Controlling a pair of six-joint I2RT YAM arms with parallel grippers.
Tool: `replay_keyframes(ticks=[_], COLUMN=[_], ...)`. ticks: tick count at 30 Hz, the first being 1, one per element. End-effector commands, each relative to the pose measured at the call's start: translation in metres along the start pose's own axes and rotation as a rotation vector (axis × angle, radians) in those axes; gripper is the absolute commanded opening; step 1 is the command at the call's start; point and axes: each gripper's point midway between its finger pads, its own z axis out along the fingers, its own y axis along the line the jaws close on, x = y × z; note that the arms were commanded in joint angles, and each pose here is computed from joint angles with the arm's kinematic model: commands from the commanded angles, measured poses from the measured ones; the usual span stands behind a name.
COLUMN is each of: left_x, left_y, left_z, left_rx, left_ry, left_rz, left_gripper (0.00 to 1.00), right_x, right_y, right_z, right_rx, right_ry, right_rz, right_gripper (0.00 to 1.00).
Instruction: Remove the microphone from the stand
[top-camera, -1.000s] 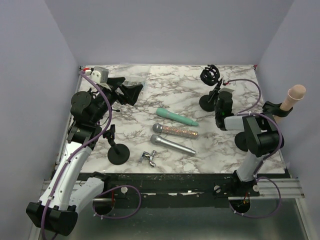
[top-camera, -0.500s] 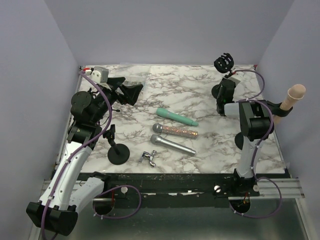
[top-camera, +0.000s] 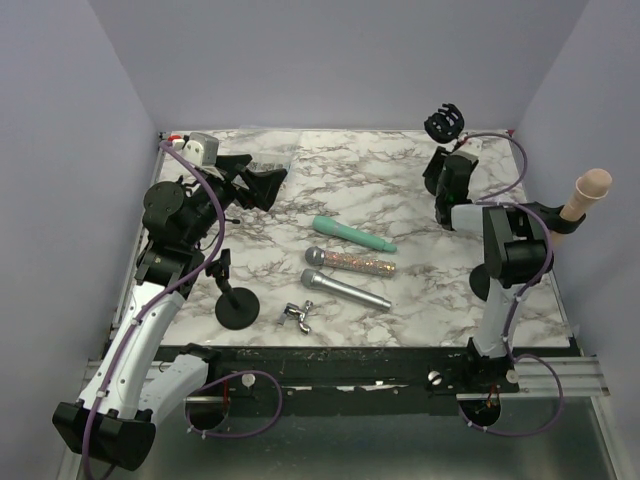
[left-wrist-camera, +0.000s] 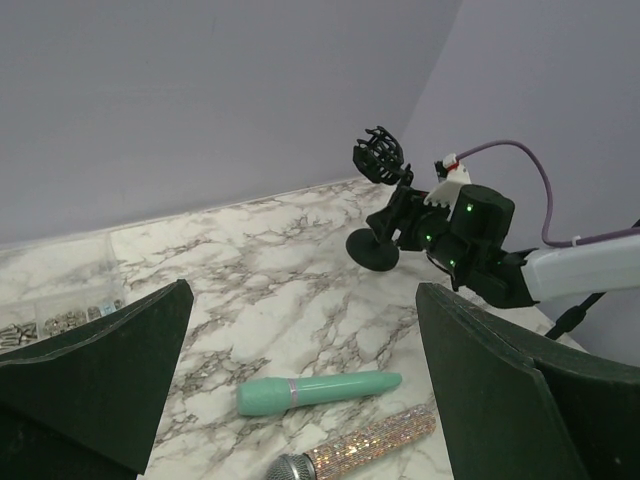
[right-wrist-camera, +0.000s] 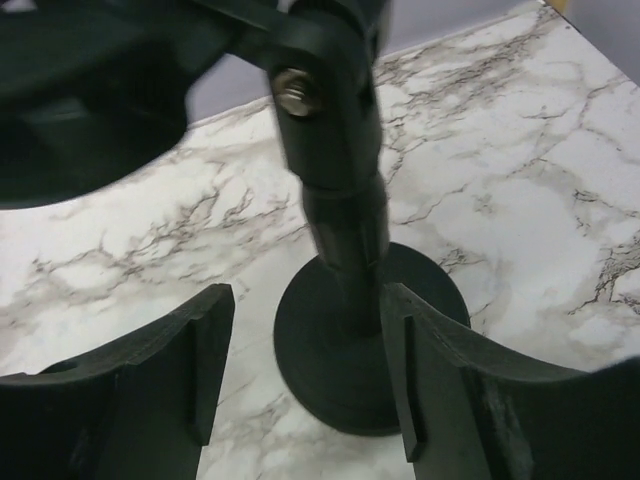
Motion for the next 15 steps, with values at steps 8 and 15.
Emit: replay_keyframes(ticks=[8, 15], left_x=[-0.009, -0.012], left_y=[-0.012, -0.017], left_z=[-0.005, -0.008], left_rx=[0.040, 0.059], left_ry=[-0.030, -0.040], left_rz=[0.002, -0.011], left_gripper=[0.98, 0.98], right_x=[-0.017, -0.026], right_y=[0.061, 0.061], right_z=[-0.112, -0.193], right_rx=[-0.235, -0.368], right_ry=[0.163, 0.247], right_rz=[-0.063, -0.014], right_gripper=[0.78, 0.81])
